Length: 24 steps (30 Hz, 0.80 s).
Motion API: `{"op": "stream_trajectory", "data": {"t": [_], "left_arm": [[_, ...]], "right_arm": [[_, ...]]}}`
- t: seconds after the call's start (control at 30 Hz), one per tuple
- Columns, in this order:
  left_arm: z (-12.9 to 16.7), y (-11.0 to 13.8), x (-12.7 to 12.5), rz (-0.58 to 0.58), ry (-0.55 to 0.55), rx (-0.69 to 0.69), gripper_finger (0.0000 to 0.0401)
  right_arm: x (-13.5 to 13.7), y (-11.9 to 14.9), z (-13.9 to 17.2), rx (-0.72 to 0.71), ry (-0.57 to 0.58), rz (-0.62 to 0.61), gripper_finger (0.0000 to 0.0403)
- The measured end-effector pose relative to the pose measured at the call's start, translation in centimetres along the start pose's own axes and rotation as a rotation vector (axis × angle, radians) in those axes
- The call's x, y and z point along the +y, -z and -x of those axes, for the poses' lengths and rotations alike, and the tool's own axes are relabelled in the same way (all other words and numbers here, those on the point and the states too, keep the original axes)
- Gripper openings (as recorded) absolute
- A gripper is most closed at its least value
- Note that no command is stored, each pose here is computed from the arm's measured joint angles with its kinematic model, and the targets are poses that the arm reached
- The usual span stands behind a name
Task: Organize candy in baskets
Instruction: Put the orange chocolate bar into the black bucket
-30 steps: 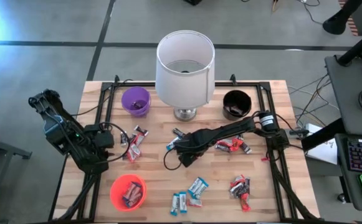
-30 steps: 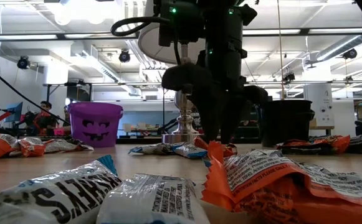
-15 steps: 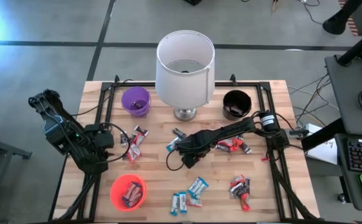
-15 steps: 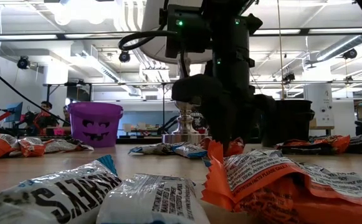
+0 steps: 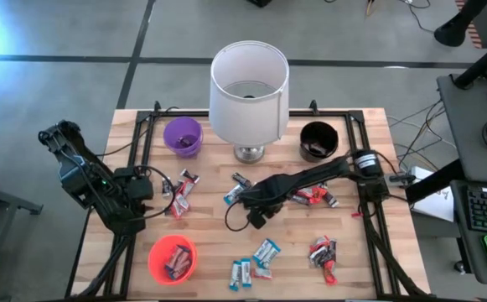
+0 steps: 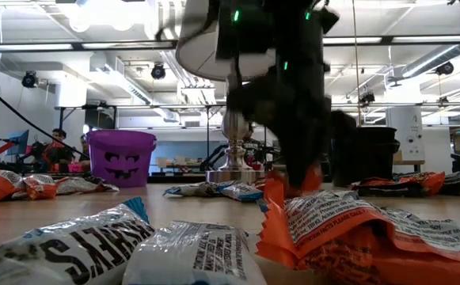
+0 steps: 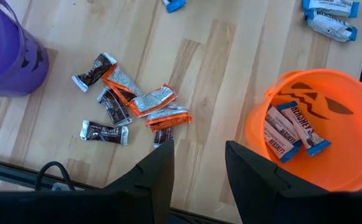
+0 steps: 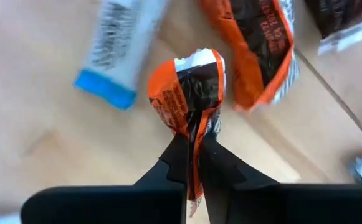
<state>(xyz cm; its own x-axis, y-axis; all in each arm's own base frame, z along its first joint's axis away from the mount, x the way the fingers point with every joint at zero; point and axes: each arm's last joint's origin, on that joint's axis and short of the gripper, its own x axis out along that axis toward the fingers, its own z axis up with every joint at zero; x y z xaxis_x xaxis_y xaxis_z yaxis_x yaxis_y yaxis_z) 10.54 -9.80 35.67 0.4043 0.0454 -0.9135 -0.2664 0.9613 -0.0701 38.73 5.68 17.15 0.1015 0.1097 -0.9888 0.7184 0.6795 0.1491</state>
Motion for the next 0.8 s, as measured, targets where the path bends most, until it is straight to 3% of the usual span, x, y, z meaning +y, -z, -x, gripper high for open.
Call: {"op": "stream_trajectory", "data": {"t": [0.3, 0.57, 0.8], "left_arm": [[0.0, 0.0, 0.0, 0.0, 0.001, 0.0, 0.0125], [0.0, 0.0, 0.0, -0.022, 0.0, 0.0, 0.0125], [0.1, 0.0, 0.1, -0.025, 0.002, -0.001, 0.0125]], "right_arm": [[-0.9, 1.9, 7.0, -0.095, -0.075, 0.022, 0.0012], [-5.3, 2.4, 11.0, -0.143, 0.138, -0.079, 0.0012], [-9.2, 1.3, 14.1, -0.177, 0.171, -0.154, 0.0012]]}}
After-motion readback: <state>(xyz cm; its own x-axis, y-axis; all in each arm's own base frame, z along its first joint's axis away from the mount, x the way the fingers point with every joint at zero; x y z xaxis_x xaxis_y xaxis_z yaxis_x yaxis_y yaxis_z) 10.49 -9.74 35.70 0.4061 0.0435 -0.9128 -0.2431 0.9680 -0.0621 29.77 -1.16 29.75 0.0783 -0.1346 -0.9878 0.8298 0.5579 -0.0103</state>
